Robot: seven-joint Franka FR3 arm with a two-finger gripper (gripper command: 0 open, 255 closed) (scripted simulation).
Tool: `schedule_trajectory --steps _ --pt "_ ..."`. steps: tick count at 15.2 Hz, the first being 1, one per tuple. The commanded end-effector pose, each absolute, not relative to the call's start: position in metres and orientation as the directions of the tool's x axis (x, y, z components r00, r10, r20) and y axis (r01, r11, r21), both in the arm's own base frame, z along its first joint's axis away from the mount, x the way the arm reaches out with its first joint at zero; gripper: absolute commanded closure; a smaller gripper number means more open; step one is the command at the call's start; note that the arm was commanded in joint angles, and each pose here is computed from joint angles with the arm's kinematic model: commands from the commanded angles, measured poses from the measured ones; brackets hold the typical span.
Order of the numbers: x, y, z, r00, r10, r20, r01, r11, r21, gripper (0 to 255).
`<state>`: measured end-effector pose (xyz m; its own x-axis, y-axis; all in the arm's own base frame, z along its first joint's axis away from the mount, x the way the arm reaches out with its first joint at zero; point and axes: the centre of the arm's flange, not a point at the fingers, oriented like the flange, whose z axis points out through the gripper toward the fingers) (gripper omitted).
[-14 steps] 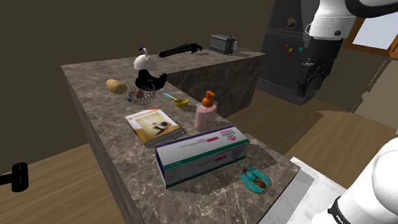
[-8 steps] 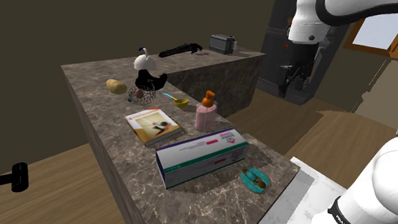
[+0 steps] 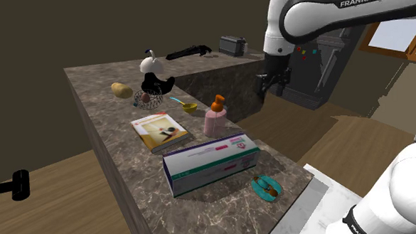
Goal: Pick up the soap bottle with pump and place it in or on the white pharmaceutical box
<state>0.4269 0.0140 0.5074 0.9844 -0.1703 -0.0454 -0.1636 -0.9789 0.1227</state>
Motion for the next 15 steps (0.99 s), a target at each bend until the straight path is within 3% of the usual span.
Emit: schedule_trajectory --steps 1,15 --pt "0.450 0.020 0.501 0.984 -0.177 -0.038 -0.170 -0.977 0.131 0" --pt "0.617 0.065 0.437 0.976 -0.220 0.007 -0.217 -0.958 0.188 0"
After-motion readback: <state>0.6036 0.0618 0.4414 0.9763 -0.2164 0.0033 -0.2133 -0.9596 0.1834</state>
